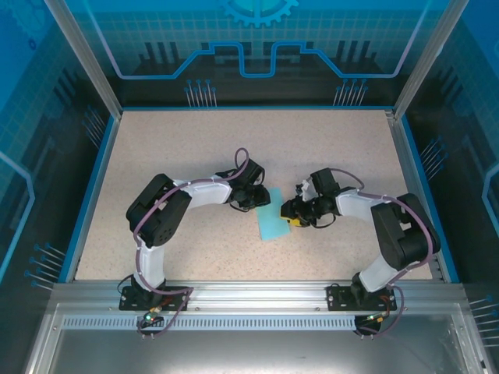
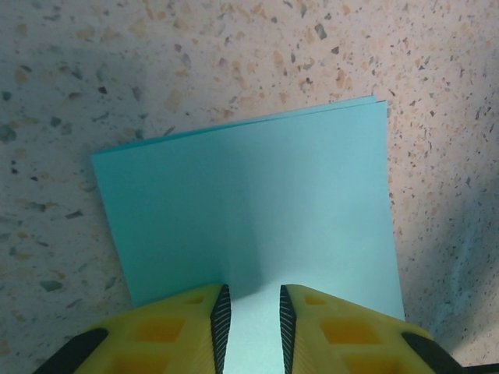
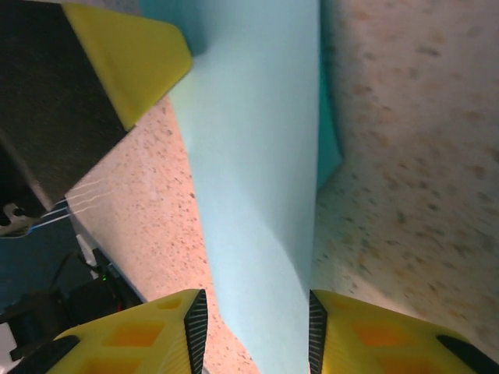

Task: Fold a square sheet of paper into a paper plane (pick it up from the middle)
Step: Third fold the triangle at the center of the table.

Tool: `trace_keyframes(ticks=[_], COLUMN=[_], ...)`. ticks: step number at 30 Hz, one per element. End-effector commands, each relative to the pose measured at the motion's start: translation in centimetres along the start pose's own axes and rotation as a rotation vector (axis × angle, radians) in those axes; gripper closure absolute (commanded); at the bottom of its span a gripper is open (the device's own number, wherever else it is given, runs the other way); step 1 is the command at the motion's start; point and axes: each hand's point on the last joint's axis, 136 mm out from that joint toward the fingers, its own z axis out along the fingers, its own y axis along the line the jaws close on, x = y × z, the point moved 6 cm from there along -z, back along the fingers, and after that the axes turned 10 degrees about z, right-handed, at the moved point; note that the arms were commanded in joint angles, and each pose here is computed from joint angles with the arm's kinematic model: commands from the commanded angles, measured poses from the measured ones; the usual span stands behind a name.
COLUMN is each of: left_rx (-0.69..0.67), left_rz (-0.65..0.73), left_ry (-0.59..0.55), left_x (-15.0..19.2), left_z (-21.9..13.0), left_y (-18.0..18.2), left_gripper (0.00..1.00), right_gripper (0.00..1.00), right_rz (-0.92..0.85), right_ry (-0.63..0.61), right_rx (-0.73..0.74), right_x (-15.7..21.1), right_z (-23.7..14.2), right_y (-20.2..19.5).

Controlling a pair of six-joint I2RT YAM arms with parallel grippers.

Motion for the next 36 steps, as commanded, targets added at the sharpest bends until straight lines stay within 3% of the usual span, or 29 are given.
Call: trace_keyframes(ticks=[1,8,12,18,23,29,36], left_rx=[0.011,0.093,0.102,-0.006,-0.155,-0.249,-0.324], left_rz=[0.027,0.115,0.22,0.511,0.729,0.831,0.855], left_ry=[0.043,-0.04,-0.092,-0.147,-0.158,-0.139,-0.164], left_x=[1.1,0.7,1.7,6.8,10.6,11.7,11.0], left_z=[0.0,-3.0,-5.5,-7.5,-6.5,-4.4,-2.7], left_y=[0.3,-1.6,-3.2,-6.2,-8.0,-9.3,-10.0], left_gripper=[0.72,0.62,0.53,0.41,0.34,0.32,0.34], right_gripper=[0.61,0.82,0.89,0.91,0.91,0.9,0.9], right_rz=[-0.023,0.019,0.037,0.076,0.076,0.078,0.081], right_ry=[0.042,0.06,0.056,0.049,0.062,0.066,0.066], right_rx=[-0.044,-0.014,-0.02,-0.037,-0.045,-0.047,-0.047], right_x=[-0.6,-1.5,-1.6,-1.5,-1.4,-1.3,-1.2], right_z=[0.2,1.2,1.2,1.0,0.9,0.9,0.7], right_y=[0.5,-0.5,-0.5,-0.2,0.0,0.1,0.1])
